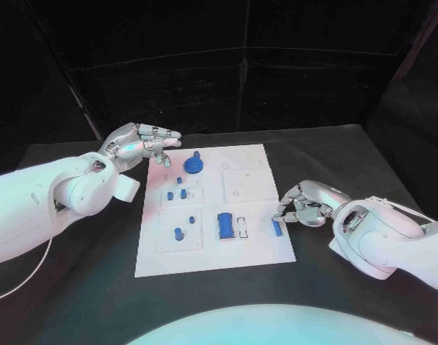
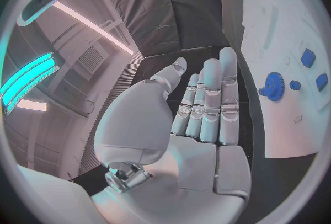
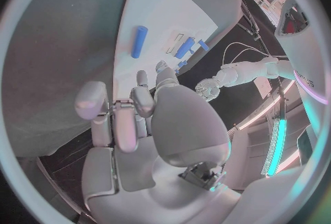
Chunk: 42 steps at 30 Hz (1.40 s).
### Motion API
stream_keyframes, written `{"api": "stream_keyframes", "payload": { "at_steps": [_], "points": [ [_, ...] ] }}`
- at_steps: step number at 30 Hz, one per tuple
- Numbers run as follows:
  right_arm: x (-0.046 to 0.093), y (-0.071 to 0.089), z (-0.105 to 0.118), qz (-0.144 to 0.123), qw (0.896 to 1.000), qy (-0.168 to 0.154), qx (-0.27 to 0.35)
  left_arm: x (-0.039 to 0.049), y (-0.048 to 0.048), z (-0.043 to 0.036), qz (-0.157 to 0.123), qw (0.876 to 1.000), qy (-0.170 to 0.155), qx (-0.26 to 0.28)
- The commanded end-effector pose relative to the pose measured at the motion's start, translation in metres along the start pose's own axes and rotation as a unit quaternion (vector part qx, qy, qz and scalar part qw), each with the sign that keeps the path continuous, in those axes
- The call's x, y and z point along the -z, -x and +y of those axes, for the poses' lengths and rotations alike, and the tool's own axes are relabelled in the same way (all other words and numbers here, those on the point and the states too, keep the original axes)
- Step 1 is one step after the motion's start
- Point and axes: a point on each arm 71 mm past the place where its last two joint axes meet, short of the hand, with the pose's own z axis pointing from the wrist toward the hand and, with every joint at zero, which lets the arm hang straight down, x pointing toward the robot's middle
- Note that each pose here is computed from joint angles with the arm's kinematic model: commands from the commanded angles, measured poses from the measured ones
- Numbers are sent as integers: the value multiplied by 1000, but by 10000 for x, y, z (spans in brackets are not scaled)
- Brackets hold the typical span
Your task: Assemble the parts on the task board
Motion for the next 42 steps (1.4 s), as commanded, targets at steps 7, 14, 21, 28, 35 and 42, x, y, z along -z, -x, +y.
{"api": "stream_keyframes", "payload": {
  "at_steps": [7, 14, 21, 28, 35, 42],
  "points": [
    [-29, -36, -100, 27, 997, -44, 62, -11, -25, -5, 6, 1000, -2, 4],
    [-67, -85, -82, 42, 995, -49, 72, -10, -27, -2, 7, 1000, -2, 4],
    [-101, -127, -38, 46, 995, -42, 79, -8, -25, 0, 7, 1000, -2, 4],
    [-95, -212, -32, 58, 993, -38, 97, -6, -23, 0, 6, 1000, -2, 4],
    [-110, -272, 6, 65, 990, -29, 118, -5, -20, 1, 6, 1000, -2, 4],
    [-147, -329, 80, 62, 986, -11, 155, -1, -17, 1, 6, 1000, -1, 4]
  ]
}}
